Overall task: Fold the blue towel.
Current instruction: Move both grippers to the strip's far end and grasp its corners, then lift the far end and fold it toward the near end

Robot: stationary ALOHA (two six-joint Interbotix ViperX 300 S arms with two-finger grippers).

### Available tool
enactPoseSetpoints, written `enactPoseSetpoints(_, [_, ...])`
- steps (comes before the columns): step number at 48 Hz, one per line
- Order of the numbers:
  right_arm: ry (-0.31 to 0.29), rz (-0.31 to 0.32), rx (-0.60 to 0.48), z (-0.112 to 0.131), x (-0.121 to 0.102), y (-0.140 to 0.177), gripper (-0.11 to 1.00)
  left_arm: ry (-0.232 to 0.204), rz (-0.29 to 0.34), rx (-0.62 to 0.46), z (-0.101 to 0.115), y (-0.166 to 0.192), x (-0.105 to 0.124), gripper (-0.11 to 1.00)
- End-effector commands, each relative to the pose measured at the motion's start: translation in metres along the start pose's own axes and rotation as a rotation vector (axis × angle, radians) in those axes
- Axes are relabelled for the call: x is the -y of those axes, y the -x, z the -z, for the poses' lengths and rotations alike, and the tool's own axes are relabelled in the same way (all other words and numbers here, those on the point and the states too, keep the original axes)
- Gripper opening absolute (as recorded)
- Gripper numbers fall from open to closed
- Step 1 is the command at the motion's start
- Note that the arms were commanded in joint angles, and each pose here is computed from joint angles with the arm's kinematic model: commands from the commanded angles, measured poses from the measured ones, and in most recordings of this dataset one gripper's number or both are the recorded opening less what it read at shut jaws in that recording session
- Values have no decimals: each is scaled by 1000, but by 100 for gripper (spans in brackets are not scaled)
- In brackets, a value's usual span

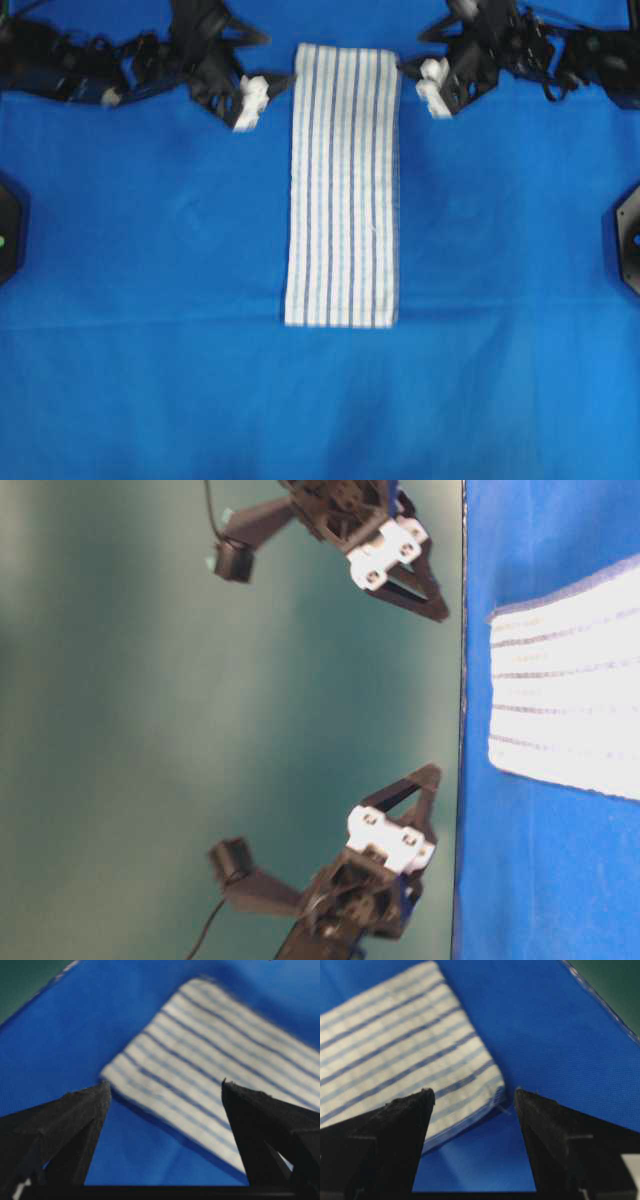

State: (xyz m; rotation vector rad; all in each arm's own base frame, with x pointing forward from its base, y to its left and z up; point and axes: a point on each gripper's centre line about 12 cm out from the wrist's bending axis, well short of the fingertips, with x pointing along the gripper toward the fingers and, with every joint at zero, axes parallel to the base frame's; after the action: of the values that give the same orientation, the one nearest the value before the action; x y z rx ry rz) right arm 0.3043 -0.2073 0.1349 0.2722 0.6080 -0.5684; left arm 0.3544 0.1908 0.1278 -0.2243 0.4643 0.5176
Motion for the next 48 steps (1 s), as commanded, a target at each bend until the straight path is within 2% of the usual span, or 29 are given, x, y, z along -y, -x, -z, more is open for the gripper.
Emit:
enactPoseSetpoints(1, [-7, 7, 28, -10, 6, -10, 66, 7, -14, 28, -9, -12, -7, 89])
enactPoseSetpoints(15, [-14, 13, -15, 4, 13, -36, 66, 16, -36, -27, 12, -56, -17, 89])
enactPoseSetpoints(28, [-11, 14, -41, 12, 13, -45, 64, 19, -41, -42, 17, -69, -20, 87])
enactPoseSetpoints(31, [-10, 13, -38, 11, 13, -45, 60, 19, -43, -48, 17, -69, -21, 80])
enactPoseSetpoints(34, [-10, 13, -40, 12, 13, -45, 51, 20, -43, -56, 18, -70, -21, 68])
enactPoseSetpoints(42, [-7, 10, -42, 13, 12, -46, 8, 5, -36, -81, 24, -73, -17, 29])
enactPoseSetpoints(48, [-2, 6, -48, 15, 10, -46, 6, -24, -24, -89, 27, -74, -11, 11])
